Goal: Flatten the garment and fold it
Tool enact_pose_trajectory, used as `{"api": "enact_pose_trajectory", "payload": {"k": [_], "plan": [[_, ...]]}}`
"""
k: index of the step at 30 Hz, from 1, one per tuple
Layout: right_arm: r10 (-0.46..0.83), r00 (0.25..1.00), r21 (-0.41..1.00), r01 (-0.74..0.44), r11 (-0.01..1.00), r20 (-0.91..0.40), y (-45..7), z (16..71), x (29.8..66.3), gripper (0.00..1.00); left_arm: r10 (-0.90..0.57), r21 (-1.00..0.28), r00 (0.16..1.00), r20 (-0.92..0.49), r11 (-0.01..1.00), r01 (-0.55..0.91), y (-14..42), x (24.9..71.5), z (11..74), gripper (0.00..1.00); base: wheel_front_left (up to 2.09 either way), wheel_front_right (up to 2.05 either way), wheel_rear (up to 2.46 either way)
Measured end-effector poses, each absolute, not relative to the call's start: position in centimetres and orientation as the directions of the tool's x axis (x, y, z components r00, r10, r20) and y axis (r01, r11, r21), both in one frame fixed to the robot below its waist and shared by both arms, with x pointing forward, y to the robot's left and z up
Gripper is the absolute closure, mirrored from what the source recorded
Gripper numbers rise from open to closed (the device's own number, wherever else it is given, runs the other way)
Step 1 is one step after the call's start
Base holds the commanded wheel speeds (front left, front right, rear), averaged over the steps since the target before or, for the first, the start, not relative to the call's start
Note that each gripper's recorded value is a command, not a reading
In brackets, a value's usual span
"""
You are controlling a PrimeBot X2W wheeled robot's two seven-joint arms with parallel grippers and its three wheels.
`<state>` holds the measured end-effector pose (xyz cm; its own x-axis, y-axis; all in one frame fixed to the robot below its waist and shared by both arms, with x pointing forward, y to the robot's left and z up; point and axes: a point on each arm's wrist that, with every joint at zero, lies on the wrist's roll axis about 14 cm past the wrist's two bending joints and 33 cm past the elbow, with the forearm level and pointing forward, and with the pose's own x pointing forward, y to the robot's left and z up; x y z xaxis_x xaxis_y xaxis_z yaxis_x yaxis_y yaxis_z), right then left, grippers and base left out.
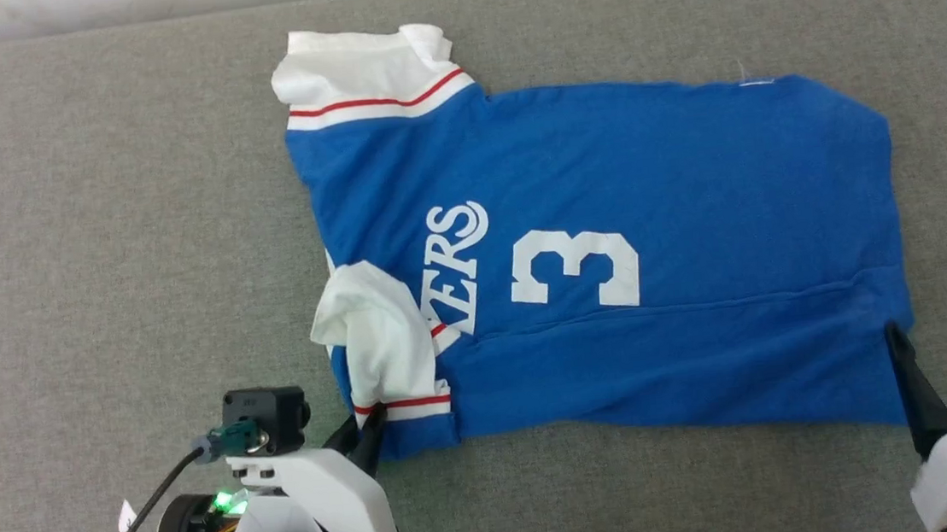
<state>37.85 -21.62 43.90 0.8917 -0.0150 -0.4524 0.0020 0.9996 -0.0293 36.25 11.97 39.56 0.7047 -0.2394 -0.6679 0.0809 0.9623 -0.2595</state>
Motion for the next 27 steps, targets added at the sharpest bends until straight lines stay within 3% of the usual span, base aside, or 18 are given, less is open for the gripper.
{"api": "enact_pose_trajectory", "payload": {"k": [6,18,19,20,21,27], "plan": [[-0.045,0.801,-0.040,0.027,0.999,-0.597,-23.0,41.8,36.3,0.00,-0.242,-0.268,0.706,-0.666,0.960,0.076,12.0,36.4,39.3,1.00,0.00,0.00,0.00],[-0.033,0.681,0.019,0.068,0.997,-0.732,-22.6,37.2,34.4,0.00,-0.248,-0.276,0.700,-0.669,0.958,0.075,12.0,36.6,38.9,1.00,0.00,0.00,0.00],[-0.029,0.675,0.026,0.071,0.997,-0.737,-22.6,37.0,34.3,0.12,-0.248,-0.276,0.701,-0.668,0.958,0.076,11.9,36.7,38.9,1.00,0.00,0.00,0.00],[-0.024,0.671,0.033,0.073,0.997,-0.741,-22.5,36.9,34.3,0.60,-0.249,-0.276,0.702,-0.667,0.958,0.077,11.9,36.8,39.0,1.00,0.00,0.00,0.00],[-0.022,0.672,0.040,0.077,0.996,-0.740,-22.5,36.9,34.3,1.00,-0.248,-0.276,0.704,-0.665,0.958,0.077,11.9,36.9,39.0,1.00,0.00,0.00,0.00],[0.000,0.688,0.082,0.086,0.993,-0.726,-22.1,37.3,34.6,1.00,-0.242,-0.284,0.721,-0.649,0.957,0.065,12.1,37.3,39.5,1.00,0.00,0.00,0.00]]}}
